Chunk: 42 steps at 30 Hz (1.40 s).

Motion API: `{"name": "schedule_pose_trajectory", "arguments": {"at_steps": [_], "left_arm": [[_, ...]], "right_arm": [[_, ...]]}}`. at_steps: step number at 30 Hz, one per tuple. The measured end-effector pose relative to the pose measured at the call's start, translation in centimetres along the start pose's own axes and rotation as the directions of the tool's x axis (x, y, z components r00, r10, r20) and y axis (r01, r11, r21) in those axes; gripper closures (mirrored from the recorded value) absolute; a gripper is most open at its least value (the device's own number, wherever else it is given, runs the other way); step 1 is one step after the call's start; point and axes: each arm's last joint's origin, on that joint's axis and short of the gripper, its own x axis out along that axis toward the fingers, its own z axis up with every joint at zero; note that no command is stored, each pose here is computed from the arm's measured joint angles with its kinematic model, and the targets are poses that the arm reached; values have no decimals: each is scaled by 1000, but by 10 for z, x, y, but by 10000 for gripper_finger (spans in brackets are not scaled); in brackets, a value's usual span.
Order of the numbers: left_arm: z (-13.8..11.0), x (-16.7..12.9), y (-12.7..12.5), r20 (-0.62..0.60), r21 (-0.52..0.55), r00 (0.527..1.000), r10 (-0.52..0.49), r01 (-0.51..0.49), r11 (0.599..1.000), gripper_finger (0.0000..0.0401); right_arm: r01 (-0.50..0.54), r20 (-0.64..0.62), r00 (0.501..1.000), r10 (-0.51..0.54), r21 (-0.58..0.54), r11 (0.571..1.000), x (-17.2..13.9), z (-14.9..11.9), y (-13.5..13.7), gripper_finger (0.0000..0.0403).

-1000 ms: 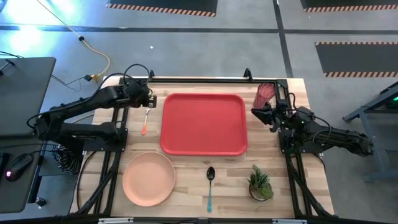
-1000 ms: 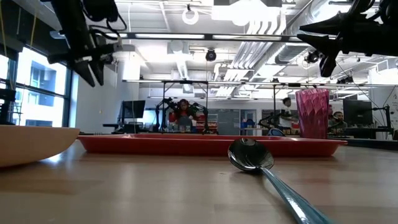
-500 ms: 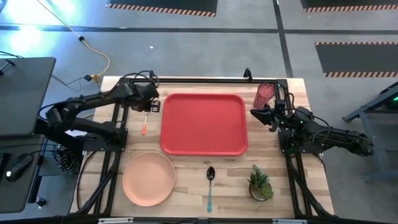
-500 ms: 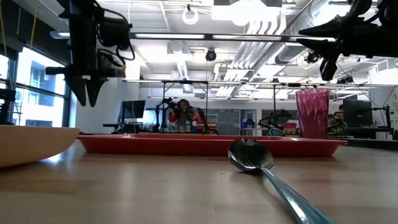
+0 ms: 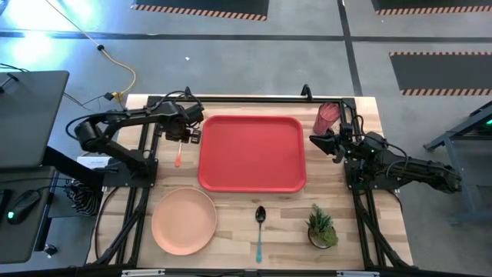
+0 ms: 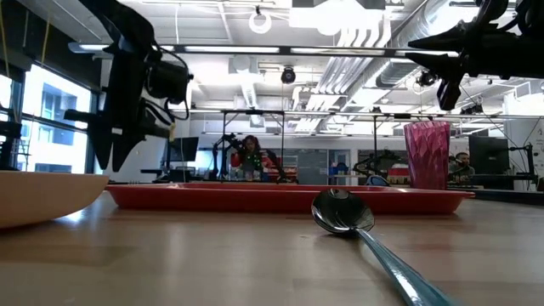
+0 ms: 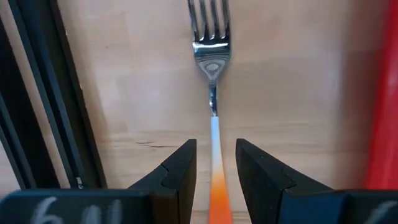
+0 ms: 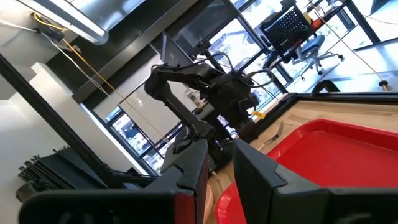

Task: Pick and place plate/cup/fork/spoon on tray
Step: Put the fork on the tray

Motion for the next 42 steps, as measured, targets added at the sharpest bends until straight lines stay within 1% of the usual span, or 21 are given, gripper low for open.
{"name": "schedule_pose_trajectory", "arguments": {"at_steps": [5,8,19,23,29,33,37,42], "left_arm": [[6,10,-1,-34,17,999,29,-29,999,298],[9,14,0,-59,4,998,26,-26,1000,298],[17,27,-3,-97,28,995,19,-16,999,298],[20,33,-3,-113,24,993,31,-28,999,298],[22,45,-5,-153,57,986,67,-59,997,298],[24,48,-7,-150,67,986,67,-58,996,299],[24,47,-8,-143,85,988,48,-36,996,321],[24,47,-9,-147,130,989,31,-12,991,374]], "right_arm": [[3,-3,1000,-3,0,1000,0,0,0,336],[3,-3,1000,-3,0,1000,0,0,0,336],[3,-4,1000,-3,0,1000,0,0,0,336],[3,-4,1000,-3,0,1000,0,0,0,336],[3,-4,1000,-3,0,1000,0,0,0,336],[3,-4,1000,-3,0,1000,0,0,0,336],[3,-4,1000,-3,0,1000,0,0,0,336],[3,-4,1000,-3,0,1000,0,0,0,336]]}}
